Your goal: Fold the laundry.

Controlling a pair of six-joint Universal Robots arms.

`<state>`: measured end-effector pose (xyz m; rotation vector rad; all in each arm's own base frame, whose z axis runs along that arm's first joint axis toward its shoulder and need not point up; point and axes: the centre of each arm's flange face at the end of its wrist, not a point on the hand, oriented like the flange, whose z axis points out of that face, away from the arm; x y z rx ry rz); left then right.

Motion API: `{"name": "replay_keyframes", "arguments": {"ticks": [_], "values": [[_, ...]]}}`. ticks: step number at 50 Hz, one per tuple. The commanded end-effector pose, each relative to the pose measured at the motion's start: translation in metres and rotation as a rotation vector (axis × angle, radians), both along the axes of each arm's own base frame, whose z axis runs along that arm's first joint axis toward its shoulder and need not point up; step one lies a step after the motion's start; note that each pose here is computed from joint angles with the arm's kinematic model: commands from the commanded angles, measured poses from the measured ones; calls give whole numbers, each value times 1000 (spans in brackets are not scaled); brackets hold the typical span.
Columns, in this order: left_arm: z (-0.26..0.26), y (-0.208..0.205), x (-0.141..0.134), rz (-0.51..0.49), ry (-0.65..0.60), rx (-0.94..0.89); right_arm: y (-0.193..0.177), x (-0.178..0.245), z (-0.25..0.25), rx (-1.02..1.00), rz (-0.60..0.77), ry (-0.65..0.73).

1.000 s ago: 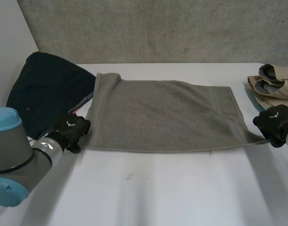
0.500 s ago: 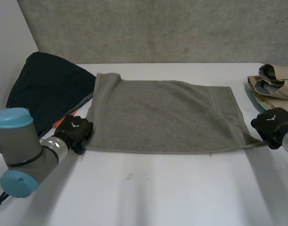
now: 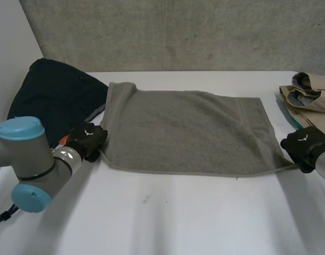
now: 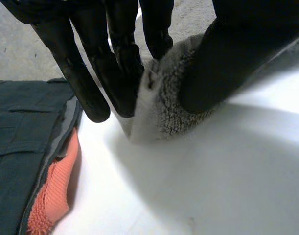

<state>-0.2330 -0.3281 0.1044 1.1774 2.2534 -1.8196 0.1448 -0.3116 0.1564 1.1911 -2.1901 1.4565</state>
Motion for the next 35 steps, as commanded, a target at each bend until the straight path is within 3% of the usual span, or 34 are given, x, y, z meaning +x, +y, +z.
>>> {"name": "replay_keyframes", "arguments": {"ticks": [1, 6, 14, 18, 21, 26, 35], "values": [[11, 6, 4, 38, -25, 9, 0, -1, 1, 2, -6, 3], [59, 51, 21, 94, -99, 112, 10, -3, 20, 9, -3, 28], [73, 154, 50, -37, -399, 427, 62, -27, 44, 220, 73, 243], [79, 173, 54, -84, -443, 448, 78, -34, 45, 303, 128, 310], [82, 164, 52, -66, -424, 382, 74, -35, 46, 279, 123, 304], [90, 111, 38, -4, -326, 131, 40, -36, 43, 128, 35, 213], [71, 33, 16, 89, -141, 48, -26, 19, 22, -124, 67, 111]]}}
